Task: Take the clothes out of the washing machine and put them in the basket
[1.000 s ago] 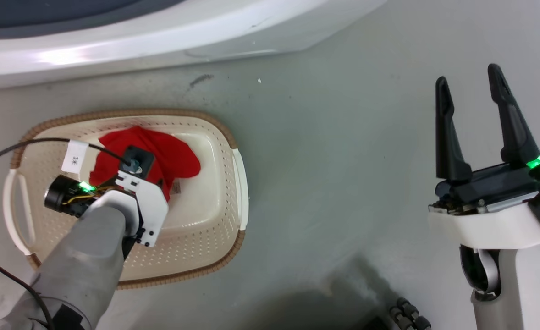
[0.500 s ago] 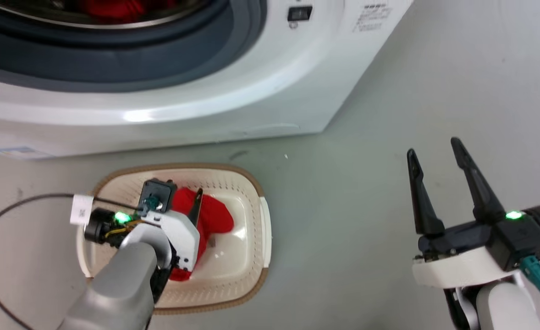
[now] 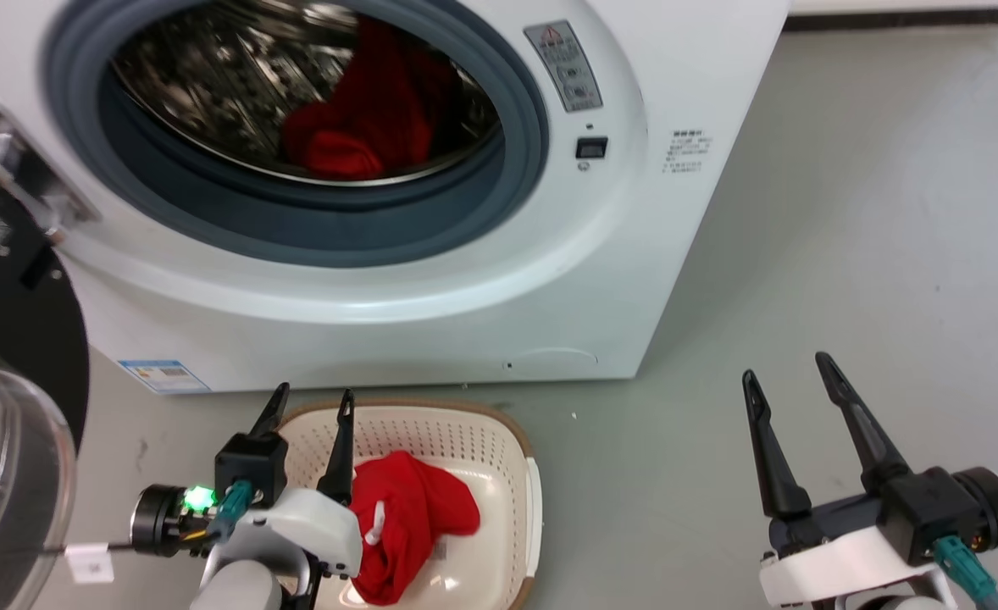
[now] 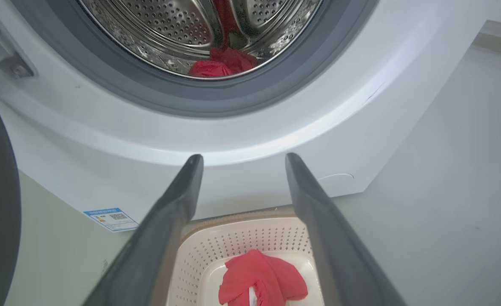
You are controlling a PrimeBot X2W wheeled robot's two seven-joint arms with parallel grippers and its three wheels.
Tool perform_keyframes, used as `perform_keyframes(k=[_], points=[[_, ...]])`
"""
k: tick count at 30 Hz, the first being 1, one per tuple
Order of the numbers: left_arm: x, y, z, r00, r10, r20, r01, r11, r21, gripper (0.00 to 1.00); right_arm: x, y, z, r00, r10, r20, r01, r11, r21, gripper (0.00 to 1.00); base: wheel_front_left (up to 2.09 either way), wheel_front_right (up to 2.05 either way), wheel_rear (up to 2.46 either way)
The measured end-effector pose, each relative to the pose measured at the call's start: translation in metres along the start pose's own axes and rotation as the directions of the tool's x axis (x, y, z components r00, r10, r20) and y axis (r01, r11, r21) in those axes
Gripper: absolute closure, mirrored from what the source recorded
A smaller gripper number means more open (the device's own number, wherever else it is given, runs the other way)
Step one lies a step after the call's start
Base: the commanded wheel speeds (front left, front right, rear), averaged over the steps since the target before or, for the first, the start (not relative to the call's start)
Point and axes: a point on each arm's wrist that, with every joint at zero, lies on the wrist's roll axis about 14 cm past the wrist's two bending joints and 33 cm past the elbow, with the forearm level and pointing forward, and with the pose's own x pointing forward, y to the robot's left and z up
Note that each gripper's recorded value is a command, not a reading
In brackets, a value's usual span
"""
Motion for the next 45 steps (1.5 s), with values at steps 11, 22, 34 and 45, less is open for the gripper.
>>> perform_keyframes(k=[11,22,34,45], points=[[-0.058,0.021,0.071,0.954,0.165,0.251,-0.156,0.986,-0.059,0.0,-0.027,0.005,0.023,0.998,-0.001,0.055,0.001,1.0,-0.002,0.0,0.0,0.0,0.0],[-0.091,0.034,0.101,0.9,0.244,0.363,-0.23,0.97,-0.081,0.0,-0.043,0.0,0.03,0.997,-0.028,0.073,0.028,1.0,0.003,0.0,0.0,0.0,0.0],[-0.065,0.036,0.104,0.911,0.199,0.36,-0.193,0.98,-0.054,0.0,-0.043,-0.005,0.029,0.997,-0.046,0.069,0.045,0.999,0.012,0.0,0.0,0.0,0.0],[0.042,0.048,0.128,0.926,0.114,0.36,-0.122,0.993,-0.002,0.0,-0.003,-0.02,0.023,0.996,-0.064,0.067,0.064,0.998,0.008,0.0,0.0,0.0,0.0]])
